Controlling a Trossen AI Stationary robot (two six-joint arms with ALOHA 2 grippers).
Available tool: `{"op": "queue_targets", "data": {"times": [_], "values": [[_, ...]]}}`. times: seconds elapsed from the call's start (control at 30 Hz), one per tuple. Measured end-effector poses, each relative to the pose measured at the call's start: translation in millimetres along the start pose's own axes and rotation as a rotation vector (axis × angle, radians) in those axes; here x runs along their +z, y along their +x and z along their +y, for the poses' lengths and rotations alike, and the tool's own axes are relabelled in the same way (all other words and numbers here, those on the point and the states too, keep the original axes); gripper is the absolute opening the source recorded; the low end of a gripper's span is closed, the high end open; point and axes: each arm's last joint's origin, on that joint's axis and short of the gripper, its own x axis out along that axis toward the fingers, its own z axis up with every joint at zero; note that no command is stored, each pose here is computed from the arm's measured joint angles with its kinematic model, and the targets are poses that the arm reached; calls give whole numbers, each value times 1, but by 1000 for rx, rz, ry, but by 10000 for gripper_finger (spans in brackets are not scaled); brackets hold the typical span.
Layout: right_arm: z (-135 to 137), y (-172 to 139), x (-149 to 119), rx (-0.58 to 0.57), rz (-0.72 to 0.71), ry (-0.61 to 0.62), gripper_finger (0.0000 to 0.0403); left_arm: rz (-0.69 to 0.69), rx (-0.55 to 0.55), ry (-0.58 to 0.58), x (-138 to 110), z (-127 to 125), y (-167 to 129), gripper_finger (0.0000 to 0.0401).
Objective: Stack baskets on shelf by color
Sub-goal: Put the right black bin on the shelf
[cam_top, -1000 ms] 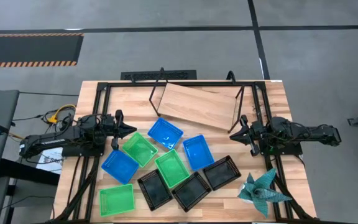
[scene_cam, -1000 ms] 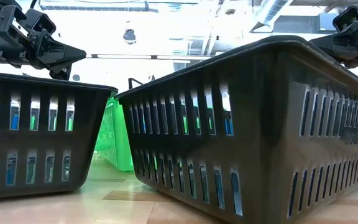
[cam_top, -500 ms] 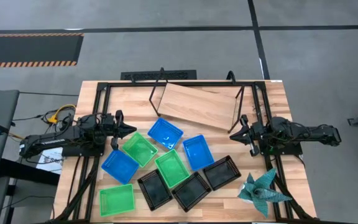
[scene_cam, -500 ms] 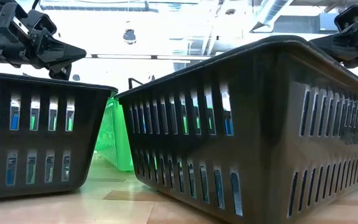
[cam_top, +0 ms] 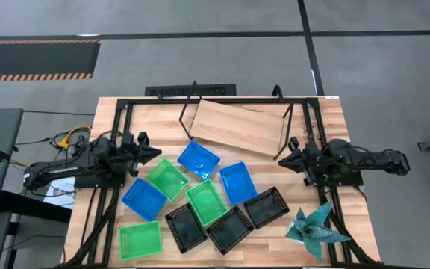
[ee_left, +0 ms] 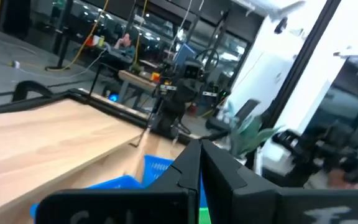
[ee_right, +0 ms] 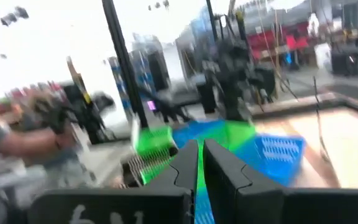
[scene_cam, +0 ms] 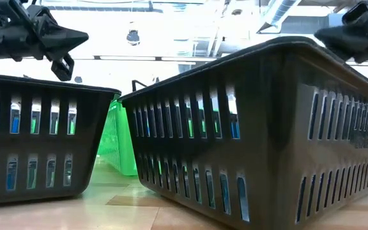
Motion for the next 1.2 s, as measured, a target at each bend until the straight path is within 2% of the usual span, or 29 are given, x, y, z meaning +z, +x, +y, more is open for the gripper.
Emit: {"op": "queue_targets", "data": {"times": [0.13, 0.27, 0.43, 0.57, 0.7, 0.77, 0.9, 0.97, 1.07, 1.2], "values": [[4, -1, 12, 42, -115, 55, 50, -53, 17, -19, 5, -1, 0, 0], [8, -4, 27, 98, -262, 80, 50, -120, 36, -85, 10, -2, -1, 0], [12, -7, 36, 150, -358, 143, 50, -194, -10, -147, 18, -6, -2, 0], [12, -7, 36, 150, -353, 146, 50, -232, 11, -185, 20, -6, -2, 0], [12, -6, 32, 147, -313, 160, 50, -281, 78, -202, 22, -4, -3, 0], [12, -5, 31, 148, -293, 163, 50, -291, 113, -185, 22, -3, -3, 0], [12, -4, 28, 130, -275, 81, 50, -280, 150, -141, 20, -2, -2, 0], [11, -4, 29, 114, -282, 71, 52, -287, 161, -83, 21, -2, -3, 0], [12, -4, 33, 98, -269, 75, 65, -290, 119, 5, 23, -4, -3, 14], [16, 1, 47, 77, -170, 87, 108, -331, 16, 3, 29, -10, -4, 63]]}}
